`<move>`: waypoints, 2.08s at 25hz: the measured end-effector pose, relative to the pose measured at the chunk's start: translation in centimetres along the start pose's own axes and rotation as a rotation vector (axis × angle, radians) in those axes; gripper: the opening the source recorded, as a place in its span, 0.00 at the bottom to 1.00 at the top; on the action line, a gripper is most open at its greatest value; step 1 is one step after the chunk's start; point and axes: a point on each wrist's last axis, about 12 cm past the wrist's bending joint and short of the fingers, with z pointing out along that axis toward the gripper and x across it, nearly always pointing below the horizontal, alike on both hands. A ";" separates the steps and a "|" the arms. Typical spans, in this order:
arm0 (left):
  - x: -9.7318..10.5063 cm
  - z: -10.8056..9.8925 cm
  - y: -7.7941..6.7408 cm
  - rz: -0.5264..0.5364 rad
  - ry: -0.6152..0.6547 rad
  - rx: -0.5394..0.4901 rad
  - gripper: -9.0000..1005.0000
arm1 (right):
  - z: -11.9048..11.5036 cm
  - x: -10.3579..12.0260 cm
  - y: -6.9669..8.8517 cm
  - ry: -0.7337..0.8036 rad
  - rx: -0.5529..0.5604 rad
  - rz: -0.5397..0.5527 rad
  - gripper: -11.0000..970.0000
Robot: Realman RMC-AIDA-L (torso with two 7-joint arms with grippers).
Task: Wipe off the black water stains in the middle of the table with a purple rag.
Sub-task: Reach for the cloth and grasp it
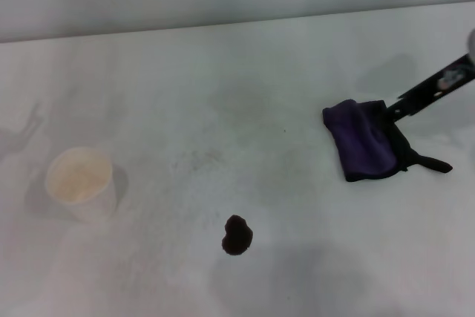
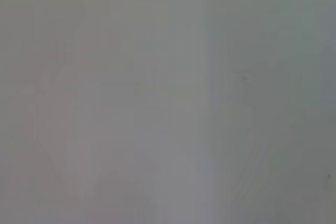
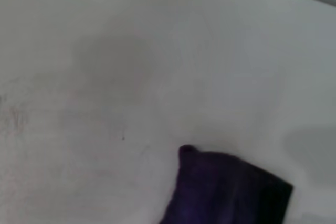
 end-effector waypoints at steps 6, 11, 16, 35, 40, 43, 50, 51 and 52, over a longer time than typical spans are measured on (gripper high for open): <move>0.0 -0.2 0.2 0.008 -0.002 -0.002 0.88 | 2.7 -1.6 1.2 0.054 -0.018 -0.037 0.88; -0.1 -0.3 0.6 0.018 0.000 -0.003 0.88 | 4.3 -2.3 1.9 0.083 -0.019 -0.057 0.88; -0.1 -0.4 0.8 0.022 -0.002 -0.003 0.88 | 4.7 -2.3 1.8 0.109 0.012 -0.054 0.88; -0.5 -0.6 1.7 0.045 -0.011 -0.020 0.88 | 6.0 -2.6 2.4 0.168 0.044 -0.060 0.76; -0.5 -0.5 1.7 0.045 -0.010 -0.020 0.88 | 6.3 -3.4 3.1 0.171 0.068 -0.086 0.74; -0.5 -0.6 1.7 0.045 -0.011 -0.022 0.88 | 6.1 -3.6 3.1 0.175 0.072 -0.087 0.74; -0.6 -1.0 1.8 0.050 -0.021 -0.029 0.88 | 6.5 -3.2 2.8 0.224 0.094 -0.087 0.53; -0.7 -1.0 1.9 0.051 -0.022 -0.030 0.88 | 6.7 -3.3 3.0 0.230 0.094 -0.093 0.51; -0.6 -1.0 1.9 0.051 -0.021 -0.030 0.88 | 6.7 -3.4 3.1 0.232 0.096 -0.099 0.48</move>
